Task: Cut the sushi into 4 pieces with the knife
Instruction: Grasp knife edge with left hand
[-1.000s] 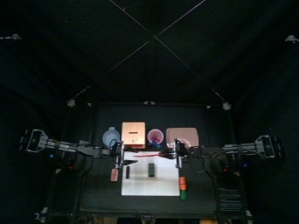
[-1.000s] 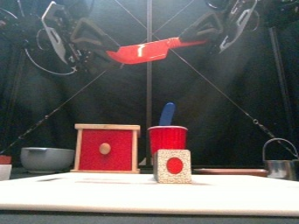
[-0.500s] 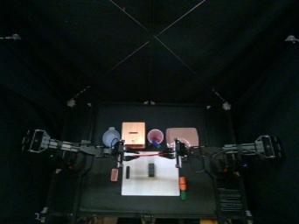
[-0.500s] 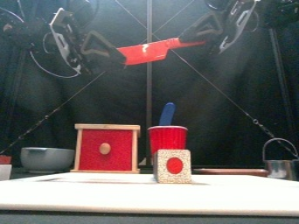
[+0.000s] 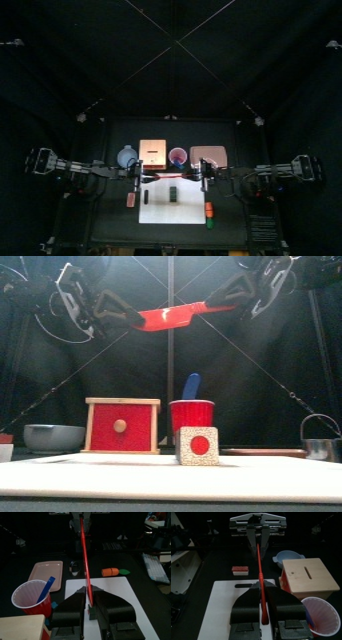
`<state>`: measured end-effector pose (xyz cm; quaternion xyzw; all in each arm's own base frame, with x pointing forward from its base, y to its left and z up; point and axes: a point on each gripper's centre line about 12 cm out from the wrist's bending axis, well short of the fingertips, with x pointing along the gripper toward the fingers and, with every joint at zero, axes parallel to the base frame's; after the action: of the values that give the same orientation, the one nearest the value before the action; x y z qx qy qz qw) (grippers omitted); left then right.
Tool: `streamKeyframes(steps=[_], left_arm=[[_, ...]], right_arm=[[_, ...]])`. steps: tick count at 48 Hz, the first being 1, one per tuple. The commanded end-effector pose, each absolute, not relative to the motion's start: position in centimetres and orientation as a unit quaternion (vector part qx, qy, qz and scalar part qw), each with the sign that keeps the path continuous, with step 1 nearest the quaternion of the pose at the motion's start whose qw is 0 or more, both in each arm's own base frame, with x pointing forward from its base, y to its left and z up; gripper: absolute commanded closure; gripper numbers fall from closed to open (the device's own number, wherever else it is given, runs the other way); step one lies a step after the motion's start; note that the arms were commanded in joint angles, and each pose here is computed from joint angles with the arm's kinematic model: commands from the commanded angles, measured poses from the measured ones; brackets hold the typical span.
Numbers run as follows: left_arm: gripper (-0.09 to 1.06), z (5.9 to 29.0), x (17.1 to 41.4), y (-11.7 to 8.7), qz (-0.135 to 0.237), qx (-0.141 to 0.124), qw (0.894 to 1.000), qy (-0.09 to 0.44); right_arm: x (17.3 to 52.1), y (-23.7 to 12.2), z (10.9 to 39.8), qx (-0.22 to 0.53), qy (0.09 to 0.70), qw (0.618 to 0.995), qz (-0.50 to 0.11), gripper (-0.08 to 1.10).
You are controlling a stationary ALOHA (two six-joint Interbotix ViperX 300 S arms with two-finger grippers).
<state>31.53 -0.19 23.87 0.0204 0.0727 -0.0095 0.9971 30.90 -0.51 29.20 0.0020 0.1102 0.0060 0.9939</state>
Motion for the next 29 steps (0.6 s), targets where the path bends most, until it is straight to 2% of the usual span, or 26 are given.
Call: streamKeyframes(steps=[1, 15, 23, 29], left_arm=[[0.4, 25.2, 32.0, -0.2, -0.012, 0.024, 0.999, 0.047], [0.45, 24.9, 31.9, -0.3, -0.013, 0.026, 0.998, 0.051], [0.57, 24.7, 31.8, -0.1, -0.011, 0.029, 0.998, 0.054], [0.66, 24.2, 31.5, 0.1, -0.01, 0.031, 0.998, 0.061]], right_arm=[[30.8, -0.6, 29.8, 0.003, 0.098, 0.995, 0.005, 0.9], [30.8, -0.6, 30.0, 0.003, 0.091, 0.996, 0.006, 0.9], [30.8, -0.7, 29.7, 0.009, 0.096, 0.995, 0.004, 0.9], [30.6, -0.7, 28.3, 0.031, 0.123, 0.992, -0.004, 0.9]])
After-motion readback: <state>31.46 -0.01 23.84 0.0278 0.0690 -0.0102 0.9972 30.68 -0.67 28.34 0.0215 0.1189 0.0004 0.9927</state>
